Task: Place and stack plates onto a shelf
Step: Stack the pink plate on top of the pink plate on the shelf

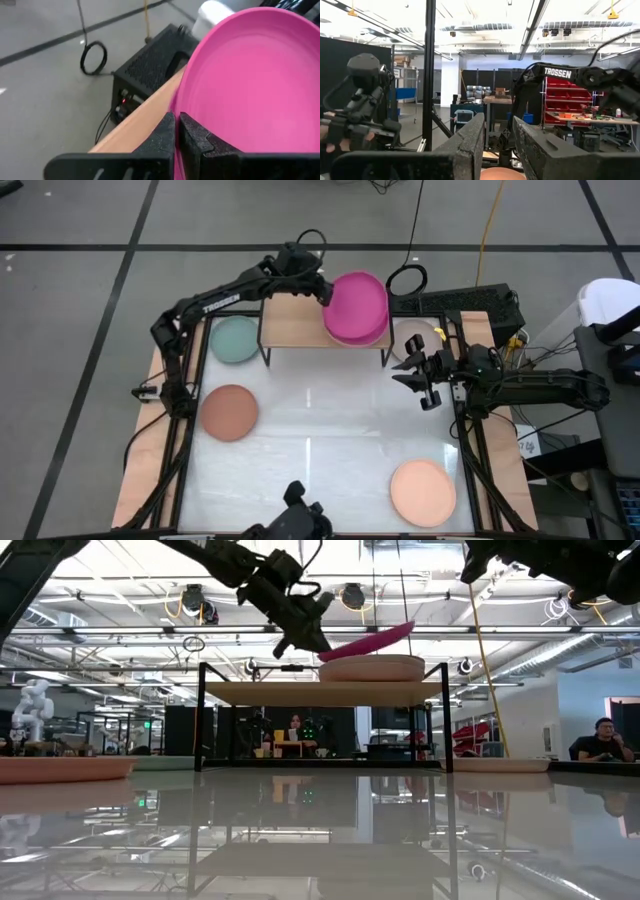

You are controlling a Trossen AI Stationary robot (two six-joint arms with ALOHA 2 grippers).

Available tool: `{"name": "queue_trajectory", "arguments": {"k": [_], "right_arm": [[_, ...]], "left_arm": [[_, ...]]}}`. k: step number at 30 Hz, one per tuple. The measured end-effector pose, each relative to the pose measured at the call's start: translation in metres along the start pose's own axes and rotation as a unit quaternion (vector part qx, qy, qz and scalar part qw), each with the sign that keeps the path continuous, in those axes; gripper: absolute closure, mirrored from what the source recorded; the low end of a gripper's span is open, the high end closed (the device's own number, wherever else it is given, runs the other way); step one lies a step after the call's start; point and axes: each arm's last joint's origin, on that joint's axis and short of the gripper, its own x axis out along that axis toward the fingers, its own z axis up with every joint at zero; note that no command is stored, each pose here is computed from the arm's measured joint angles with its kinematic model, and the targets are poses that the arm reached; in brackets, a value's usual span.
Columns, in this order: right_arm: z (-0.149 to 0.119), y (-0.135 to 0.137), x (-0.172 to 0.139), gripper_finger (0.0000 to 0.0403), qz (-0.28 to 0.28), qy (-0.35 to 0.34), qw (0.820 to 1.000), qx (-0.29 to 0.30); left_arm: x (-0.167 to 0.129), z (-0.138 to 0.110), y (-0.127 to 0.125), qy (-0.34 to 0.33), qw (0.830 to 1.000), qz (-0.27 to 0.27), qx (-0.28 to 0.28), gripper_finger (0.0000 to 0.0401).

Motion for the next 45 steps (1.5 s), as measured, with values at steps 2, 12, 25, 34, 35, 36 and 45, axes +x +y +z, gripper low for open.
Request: {"name": "queue_trajectory", "arguments": {"k": [2, 12, 25, 34, 35, 36, 45], "right_arm": [[0.0, 0.0, 0.0, 0.0314, 0.0, 0.0, 1.0, 0.0], [0.001, 0.0, 0.0, 0.0314, 0.0, -0.003, 1.0, -0.001], [0.0, 0.002, 0.001, 0.0314, 0.005, -0.002, 1.0, 0.001], [-0.007, 0.001, -0.001, 0.0314, -0.011, 0.022, 1.0, 0.0], [-0.012, 0.0, -0.002, 0.0314, -0.034, 0.032, 0.999, 0.0], [-0.016, -0.001, -0.003, 0.0314, -0.059, 0.04, 0.997, 0.002], [-0.031, -0.019, -0.01, 0.0314, -0.226, 0.09, 0.968, -0.058]], "left_arm": [[0.005, -0.004, 0.005, 0.015, 1.0, 0.007, -0.005, 0.0385], [0.006, -0.003, 0.003, 0.005, 1.0, 0.003, 0.003, 0.0283], [-0.004, 0.004, -0.004, -0.028, 0.999, 0.014, 0.04, 0.0225], [0.006, -0.016, -0.032, -0.122, 0.988, -0.031, 0.086, 0.0224], [-0.001, -0.015, -0.035, -0.132, 0.986, -0.034, 0.091, 0.0224], [-0.008, -0.016, -0.039, -0.136, 0.986, -0.038, 0.094, 0.0224], [-0.111, -0.027, -0.064, -0.264, 0.954, -0.058, 0.129, 0.0224]]}}
